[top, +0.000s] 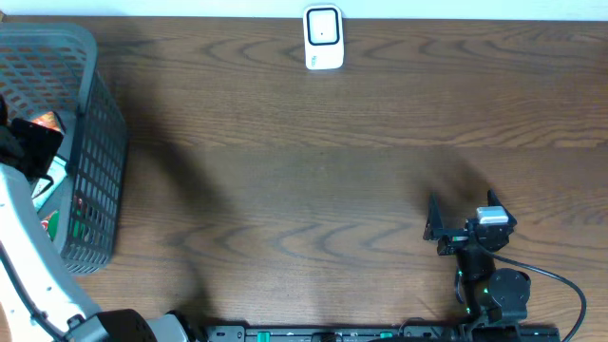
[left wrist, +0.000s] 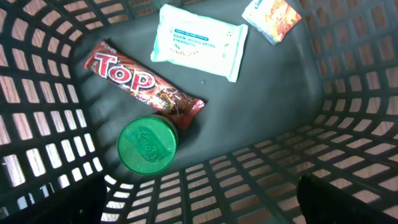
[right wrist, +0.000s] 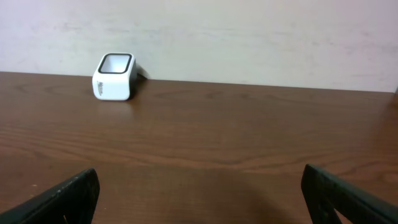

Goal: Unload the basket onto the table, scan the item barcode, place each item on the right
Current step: 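Move the left gripper over the basket toward the green-capped bottle, then grasp the green-capped bottle in the basket with the left gripper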

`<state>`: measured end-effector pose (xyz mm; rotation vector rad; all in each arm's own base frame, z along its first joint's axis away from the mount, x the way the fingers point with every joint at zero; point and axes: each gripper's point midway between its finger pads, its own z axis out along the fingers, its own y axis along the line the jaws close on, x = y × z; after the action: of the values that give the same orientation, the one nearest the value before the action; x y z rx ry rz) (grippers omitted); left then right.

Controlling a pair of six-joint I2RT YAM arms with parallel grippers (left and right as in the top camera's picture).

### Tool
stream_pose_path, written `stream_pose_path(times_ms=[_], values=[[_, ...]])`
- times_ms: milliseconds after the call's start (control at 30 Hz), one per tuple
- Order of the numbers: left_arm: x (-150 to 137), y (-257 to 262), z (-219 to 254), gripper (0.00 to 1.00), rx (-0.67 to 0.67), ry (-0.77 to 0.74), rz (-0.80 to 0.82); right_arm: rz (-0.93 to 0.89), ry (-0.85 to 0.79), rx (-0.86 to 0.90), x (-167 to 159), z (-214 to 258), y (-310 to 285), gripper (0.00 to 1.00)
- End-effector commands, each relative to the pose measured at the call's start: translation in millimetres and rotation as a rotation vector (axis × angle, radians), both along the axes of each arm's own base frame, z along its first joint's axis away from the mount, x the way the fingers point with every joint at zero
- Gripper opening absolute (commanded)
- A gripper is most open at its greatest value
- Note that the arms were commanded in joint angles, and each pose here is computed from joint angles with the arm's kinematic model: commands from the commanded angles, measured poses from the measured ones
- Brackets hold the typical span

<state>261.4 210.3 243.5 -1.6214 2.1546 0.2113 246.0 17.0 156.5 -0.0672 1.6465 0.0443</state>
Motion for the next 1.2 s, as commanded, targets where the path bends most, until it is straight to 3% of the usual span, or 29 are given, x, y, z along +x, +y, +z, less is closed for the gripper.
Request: stream_pose_path(times_ms=[0,533,1167], values=[[1,3,-3,0.98,-0.009,0.006,0.013,-0.012,0.003,-0.004,0,-1,-3,0.99],[-2,5,-23,0.98,-0.079,-0.018,0.183,-0.012,0.004,-0.004,0,-1,-3,0.99],[-27,22,-110,0.98,-0.276,0.282,0.281,-0.012,0.004,-0.004,0,-1,-3,0.99]])
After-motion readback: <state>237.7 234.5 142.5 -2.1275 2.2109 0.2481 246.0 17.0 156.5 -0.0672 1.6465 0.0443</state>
